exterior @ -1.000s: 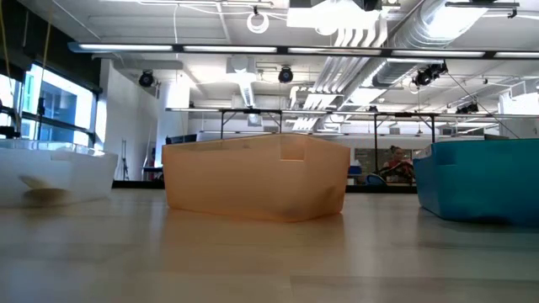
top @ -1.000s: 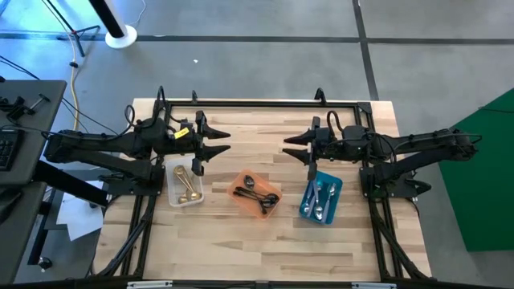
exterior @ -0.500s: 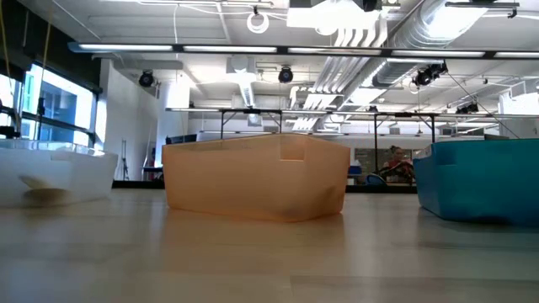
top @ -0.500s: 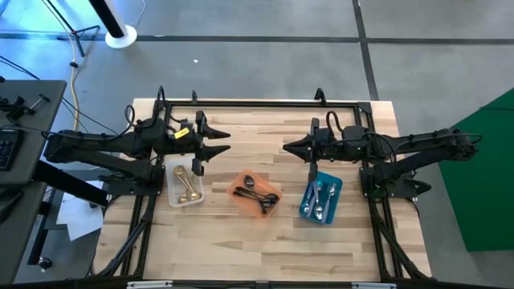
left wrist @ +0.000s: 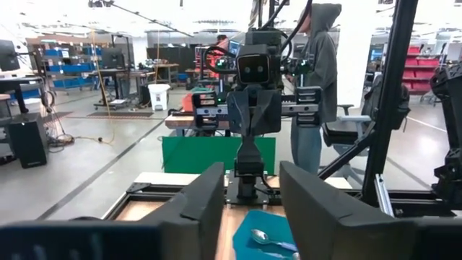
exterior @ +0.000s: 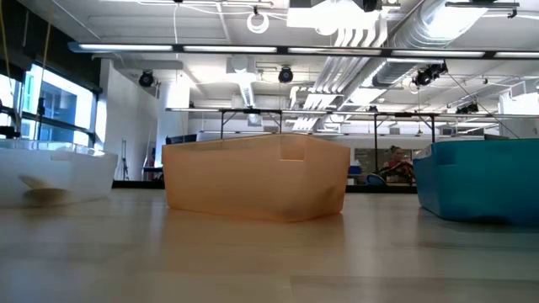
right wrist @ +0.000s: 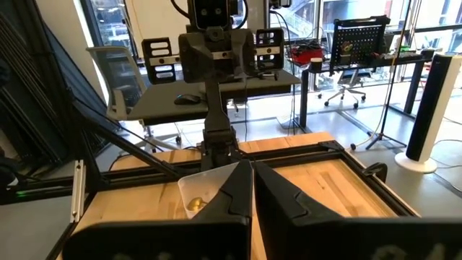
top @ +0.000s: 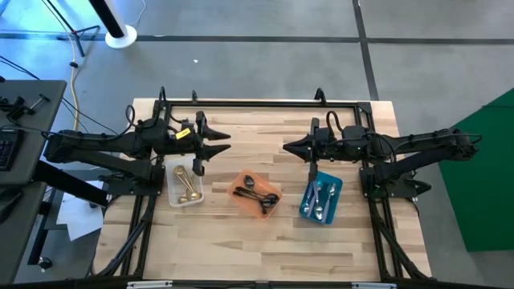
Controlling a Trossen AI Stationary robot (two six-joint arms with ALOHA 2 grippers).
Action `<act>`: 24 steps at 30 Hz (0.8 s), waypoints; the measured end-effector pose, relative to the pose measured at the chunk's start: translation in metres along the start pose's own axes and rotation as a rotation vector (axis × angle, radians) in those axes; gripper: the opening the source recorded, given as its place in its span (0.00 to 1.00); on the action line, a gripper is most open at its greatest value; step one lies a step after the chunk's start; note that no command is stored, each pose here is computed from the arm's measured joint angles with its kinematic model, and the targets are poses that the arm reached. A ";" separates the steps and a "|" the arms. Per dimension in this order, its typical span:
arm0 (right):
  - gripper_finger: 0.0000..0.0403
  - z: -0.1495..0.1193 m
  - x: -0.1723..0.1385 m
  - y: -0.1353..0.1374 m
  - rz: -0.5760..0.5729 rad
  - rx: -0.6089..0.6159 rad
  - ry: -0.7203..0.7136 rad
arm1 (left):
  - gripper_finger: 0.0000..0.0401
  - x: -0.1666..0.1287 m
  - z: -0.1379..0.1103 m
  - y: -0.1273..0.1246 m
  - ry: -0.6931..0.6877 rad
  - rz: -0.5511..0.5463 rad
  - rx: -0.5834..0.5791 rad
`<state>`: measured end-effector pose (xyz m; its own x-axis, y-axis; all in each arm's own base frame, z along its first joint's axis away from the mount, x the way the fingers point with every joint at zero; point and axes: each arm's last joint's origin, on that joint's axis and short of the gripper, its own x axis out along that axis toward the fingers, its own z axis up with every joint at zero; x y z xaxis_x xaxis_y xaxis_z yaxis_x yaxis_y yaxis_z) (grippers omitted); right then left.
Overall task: Sort silverware by color (type)
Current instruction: Return to Home Position
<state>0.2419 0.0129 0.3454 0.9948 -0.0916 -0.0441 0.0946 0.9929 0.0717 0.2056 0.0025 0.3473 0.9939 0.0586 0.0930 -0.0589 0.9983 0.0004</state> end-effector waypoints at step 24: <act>0.00 0.000 0.000 0.001 0.019 0.015 0.000 | 0.00 -0.013 0.004 0.000 -0.013 -0.016 -0.029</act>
<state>0.2415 0.0134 0.3458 0.9964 -0.0729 -0.0427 0.0764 0.9932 0.0873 0.1925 0.0020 0.3505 0.9935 0.0427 0.1059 -0.0401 0.9988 -0.0265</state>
